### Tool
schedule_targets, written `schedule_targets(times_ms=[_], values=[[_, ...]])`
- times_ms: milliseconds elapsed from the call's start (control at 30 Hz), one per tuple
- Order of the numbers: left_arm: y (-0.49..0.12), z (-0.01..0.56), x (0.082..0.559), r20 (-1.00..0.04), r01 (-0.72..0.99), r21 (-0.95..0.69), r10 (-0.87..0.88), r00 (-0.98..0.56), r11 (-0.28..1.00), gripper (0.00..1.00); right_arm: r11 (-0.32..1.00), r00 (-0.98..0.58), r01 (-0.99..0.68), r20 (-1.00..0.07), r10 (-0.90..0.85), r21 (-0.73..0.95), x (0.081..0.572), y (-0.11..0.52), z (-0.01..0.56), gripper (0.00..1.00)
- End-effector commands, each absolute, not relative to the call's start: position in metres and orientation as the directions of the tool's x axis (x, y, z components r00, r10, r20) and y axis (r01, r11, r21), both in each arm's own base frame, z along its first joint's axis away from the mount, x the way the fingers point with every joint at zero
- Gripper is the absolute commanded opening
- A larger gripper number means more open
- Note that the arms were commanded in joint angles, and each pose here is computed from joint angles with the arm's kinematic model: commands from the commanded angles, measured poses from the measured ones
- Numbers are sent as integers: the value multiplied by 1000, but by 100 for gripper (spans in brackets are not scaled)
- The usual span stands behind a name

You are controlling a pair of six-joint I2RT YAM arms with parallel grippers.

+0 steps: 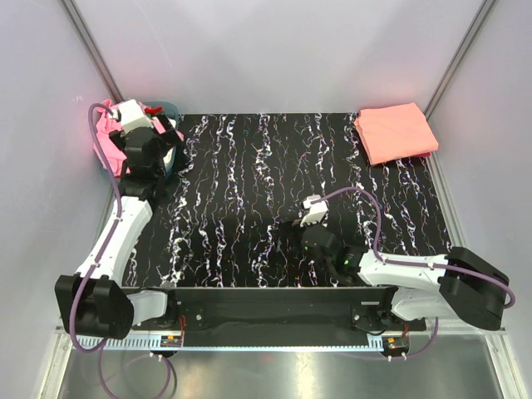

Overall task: Fold and stack the t-shirts
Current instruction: Reset both grippers

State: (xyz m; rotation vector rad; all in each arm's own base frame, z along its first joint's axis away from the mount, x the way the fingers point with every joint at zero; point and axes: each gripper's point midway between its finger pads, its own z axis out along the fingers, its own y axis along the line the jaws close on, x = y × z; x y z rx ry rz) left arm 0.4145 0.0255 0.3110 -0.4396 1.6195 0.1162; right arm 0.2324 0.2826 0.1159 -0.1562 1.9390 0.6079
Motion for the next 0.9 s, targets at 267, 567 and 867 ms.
schedule_targets(times_ms=[267, 567, 867], values=[[12, 352, 420, -963, -238, -265, -243, 120, 934, 99, 864, -406, -323, -881, 243, 387, 238, 275, 131, 100], [-7, 349, 429, -975, -171, -215, -222, -24, 962, 99, 857, -412, -348, -883, 224, 380, 237, 281, 132, 100], [3, 363, 412, -982, -231, -189, -182, 52, 954, 99, 853, -410, -331, -876, 256, 404, 234, 274, 130, 100]])
